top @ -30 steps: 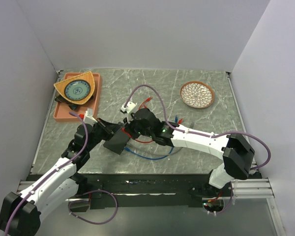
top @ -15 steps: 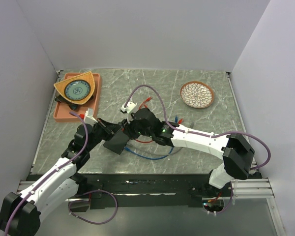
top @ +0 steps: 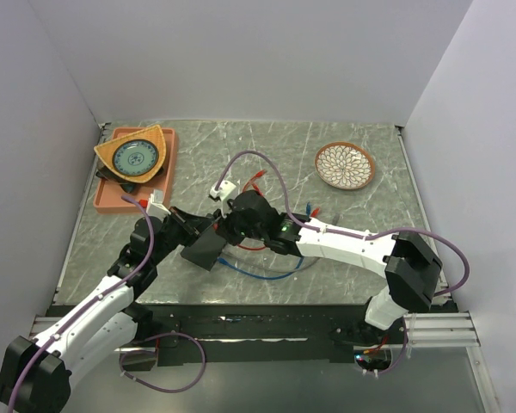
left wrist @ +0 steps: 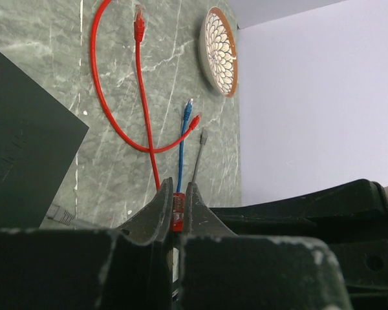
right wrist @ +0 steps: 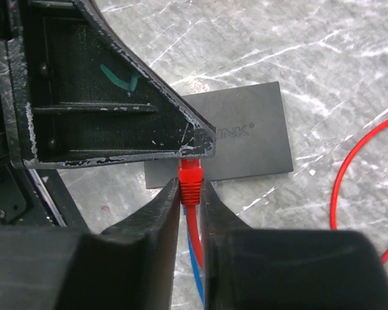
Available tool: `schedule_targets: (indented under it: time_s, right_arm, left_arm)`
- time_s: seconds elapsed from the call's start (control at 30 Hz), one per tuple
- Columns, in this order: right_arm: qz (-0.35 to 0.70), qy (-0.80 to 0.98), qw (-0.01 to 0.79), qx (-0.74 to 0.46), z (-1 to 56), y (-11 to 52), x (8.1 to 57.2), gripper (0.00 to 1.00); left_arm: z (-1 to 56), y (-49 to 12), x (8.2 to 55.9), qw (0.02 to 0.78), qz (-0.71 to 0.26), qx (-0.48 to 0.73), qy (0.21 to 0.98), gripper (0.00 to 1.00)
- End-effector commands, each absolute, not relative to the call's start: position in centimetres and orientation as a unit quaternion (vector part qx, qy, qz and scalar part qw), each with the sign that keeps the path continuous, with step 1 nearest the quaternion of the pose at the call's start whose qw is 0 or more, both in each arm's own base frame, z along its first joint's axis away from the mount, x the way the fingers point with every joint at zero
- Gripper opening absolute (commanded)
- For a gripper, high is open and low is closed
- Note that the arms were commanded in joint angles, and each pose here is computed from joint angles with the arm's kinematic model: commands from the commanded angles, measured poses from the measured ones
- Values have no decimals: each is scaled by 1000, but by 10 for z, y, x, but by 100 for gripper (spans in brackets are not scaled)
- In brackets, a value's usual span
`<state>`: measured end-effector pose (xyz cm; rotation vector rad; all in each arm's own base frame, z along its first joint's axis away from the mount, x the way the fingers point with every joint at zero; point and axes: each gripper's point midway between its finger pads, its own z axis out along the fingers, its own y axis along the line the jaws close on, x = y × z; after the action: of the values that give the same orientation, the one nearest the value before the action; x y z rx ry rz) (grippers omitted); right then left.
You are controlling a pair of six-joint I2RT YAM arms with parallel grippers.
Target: Insert the plug into the switch port
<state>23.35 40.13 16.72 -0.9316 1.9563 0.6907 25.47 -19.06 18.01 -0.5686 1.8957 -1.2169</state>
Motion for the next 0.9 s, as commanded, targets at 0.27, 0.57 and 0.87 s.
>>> schedule_targets:
  time_s: [0.27,0.57,0.87]
  right_arm:
    - [265,774,454,-354,182,402,246,0]
    - [231,772,460,-374,174,381,244,0]
    - [183,776,453,-398,149,347,236,0]
  left_arm:
    - [209,-197,256,417,-504,-198,730,15]
    - [208,-179,268,451,-445,-212,744,69]
    - [209,-176,287,460,-386,-184,778,81]
